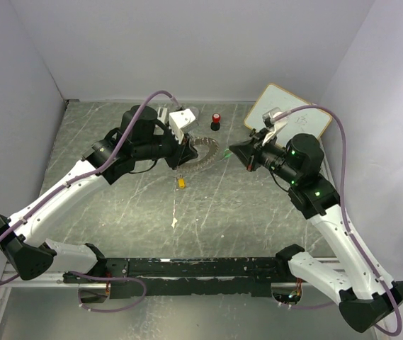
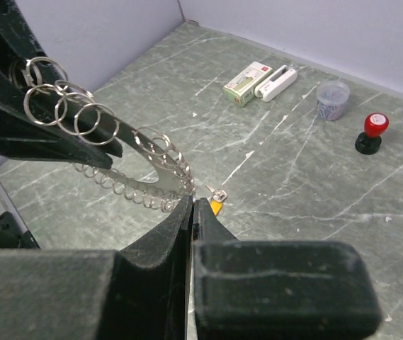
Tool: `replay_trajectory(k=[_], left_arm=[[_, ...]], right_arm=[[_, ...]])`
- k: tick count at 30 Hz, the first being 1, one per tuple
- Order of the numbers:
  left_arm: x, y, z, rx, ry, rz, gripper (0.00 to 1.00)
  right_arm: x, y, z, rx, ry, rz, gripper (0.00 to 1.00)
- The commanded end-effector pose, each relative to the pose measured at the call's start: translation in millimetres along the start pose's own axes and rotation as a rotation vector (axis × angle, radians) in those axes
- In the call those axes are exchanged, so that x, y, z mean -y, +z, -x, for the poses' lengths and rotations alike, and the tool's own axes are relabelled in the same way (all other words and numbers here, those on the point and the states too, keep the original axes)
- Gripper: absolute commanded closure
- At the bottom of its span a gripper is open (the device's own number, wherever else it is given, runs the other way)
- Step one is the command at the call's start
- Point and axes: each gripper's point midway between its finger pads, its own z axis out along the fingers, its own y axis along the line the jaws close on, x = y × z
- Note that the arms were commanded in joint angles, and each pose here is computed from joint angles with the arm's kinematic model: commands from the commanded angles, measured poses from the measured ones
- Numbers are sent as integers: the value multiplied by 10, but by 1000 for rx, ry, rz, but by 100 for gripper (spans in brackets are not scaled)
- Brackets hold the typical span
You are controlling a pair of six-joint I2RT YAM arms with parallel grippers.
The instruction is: Put the keys on the keyring
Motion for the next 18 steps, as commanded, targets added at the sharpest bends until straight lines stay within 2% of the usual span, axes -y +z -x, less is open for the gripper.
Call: replay_trajectory(k=[1, 9, 14, 18], left_arm=[[-25, -106, 269, 96, 14, 28, 93], [-34, -65, 273, 101, 6, 27, 93], [-41, -36, 287, 108, -3, 26, 93], [-68, -19, 311, 120, -18, 41, 93]], right_arm=[[-149, -106, 236, 77, -28, 58, 100], [-310, -104, 281, 123, -35, 154, 100], [-299, -21, 100, 119, -1, 178, 100], [-283, -12, 79, 168, 9, 176, 100]])
